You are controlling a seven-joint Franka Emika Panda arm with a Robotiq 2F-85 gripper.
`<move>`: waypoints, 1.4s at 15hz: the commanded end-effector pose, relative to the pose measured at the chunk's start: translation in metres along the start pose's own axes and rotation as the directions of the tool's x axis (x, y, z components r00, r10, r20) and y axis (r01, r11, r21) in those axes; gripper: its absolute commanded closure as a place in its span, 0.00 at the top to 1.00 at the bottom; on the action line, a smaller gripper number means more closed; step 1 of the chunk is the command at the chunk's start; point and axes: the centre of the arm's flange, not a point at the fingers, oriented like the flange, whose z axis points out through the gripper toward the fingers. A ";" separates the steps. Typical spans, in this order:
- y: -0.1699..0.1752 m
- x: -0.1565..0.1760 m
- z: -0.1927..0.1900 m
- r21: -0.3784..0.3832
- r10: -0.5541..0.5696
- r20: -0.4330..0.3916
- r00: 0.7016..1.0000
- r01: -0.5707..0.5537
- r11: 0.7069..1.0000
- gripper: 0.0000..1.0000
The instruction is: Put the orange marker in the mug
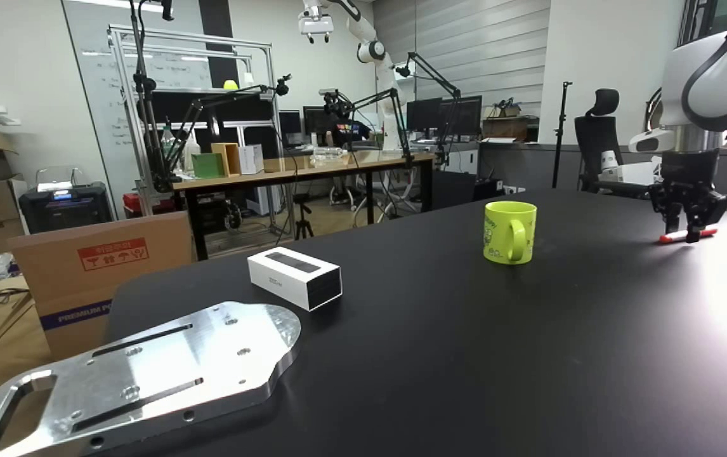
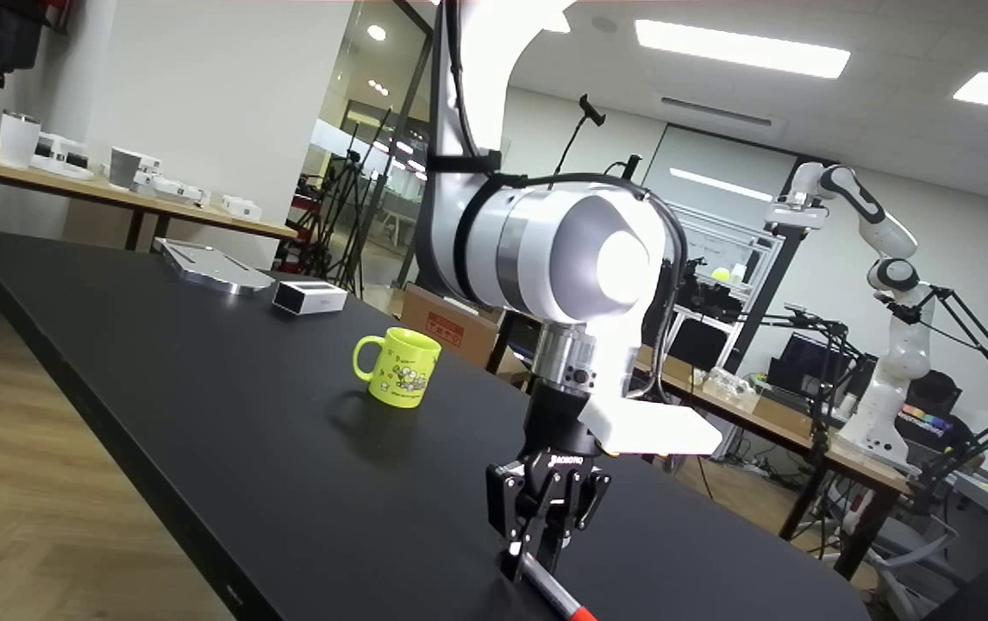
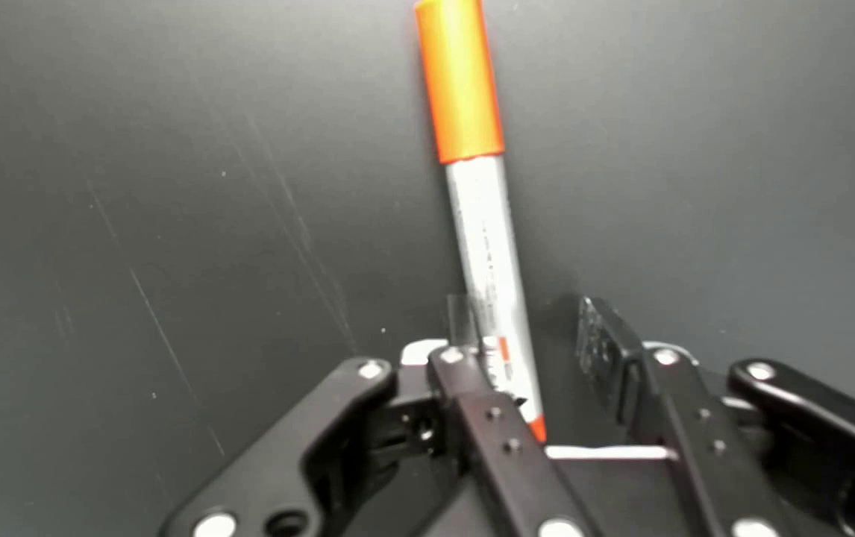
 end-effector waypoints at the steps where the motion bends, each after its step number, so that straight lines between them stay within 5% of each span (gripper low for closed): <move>1: 0.008 -0.003 0.003 -0.013 0.010 -0.007 1.000 -0.010 1.000 0.12; 3: 0.008 -0.007 0.002 -0.011 0.019 -0.008 1.000 -0.019 1.000 0.01; 9: 0.017 -0.020 -0.017 0.010 0.074 -0.081 0.994 -0.073 0.997 0.05; 14: 0.029 0.014 -0.064 0.003 -0.061 -0.262 0.963 0.064 0.998 0.05; 17: 0.032 0.038 -0.099 -0.041 -0.172 -0.363 0.916 0.169 0.985 0.05; 21: 0.041 0.062 -0.137 -0.093 -0.321 -0.514 0.796 0.320 0.943 0.05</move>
